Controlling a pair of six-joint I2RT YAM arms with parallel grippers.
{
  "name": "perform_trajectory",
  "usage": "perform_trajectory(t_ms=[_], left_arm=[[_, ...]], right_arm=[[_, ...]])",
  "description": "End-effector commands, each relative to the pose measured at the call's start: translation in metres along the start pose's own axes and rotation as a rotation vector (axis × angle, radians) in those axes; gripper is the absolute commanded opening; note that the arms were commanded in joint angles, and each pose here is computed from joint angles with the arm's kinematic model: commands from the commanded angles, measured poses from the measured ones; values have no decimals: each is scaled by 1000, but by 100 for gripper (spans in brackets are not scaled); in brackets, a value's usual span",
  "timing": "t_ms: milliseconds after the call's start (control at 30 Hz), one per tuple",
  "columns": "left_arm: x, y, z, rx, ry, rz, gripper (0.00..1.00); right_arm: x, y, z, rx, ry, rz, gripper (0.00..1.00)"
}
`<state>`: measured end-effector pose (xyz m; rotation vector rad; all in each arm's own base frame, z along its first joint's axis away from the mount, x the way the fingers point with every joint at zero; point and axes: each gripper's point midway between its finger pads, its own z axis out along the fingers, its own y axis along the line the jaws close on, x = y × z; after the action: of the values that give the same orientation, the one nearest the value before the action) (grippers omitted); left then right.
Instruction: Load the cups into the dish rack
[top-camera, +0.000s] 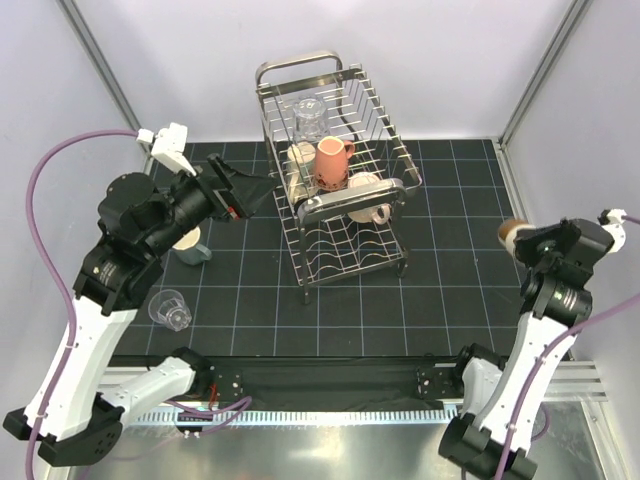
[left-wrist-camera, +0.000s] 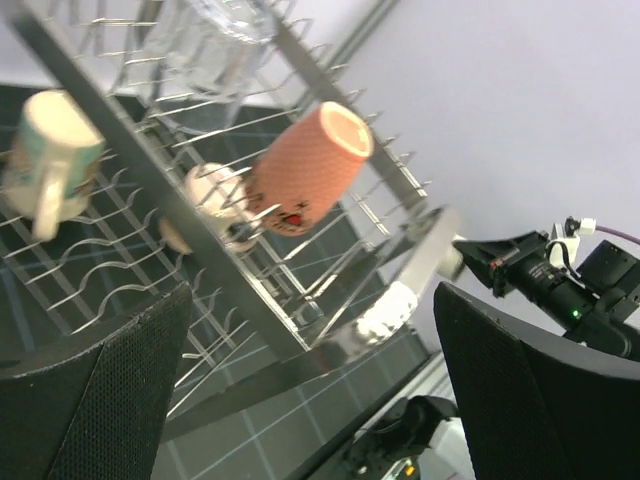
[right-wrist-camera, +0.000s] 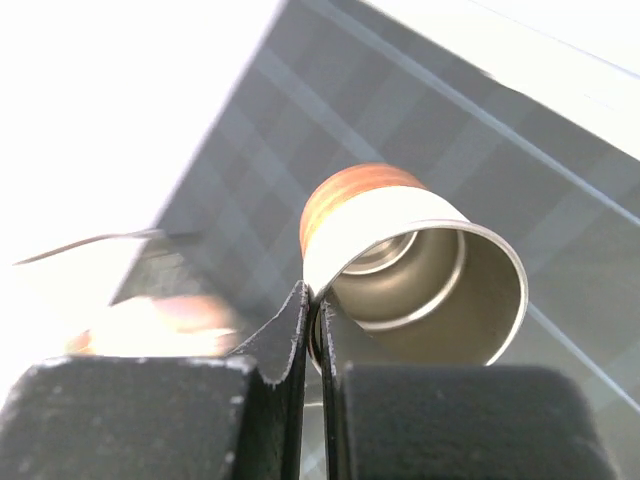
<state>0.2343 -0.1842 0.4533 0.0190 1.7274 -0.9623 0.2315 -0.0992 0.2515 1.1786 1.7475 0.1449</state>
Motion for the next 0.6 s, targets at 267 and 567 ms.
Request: perform_trajectory(t_ms=[267,567], left_arm=[[-28,-75,-14,411,-142,-68,100],[-51,-100,-26,662,-363,-118,100]], right_arm=[[-34,201,-179,-1198,60,121,4],[-65,239,-335,-1761,151,263,4]])
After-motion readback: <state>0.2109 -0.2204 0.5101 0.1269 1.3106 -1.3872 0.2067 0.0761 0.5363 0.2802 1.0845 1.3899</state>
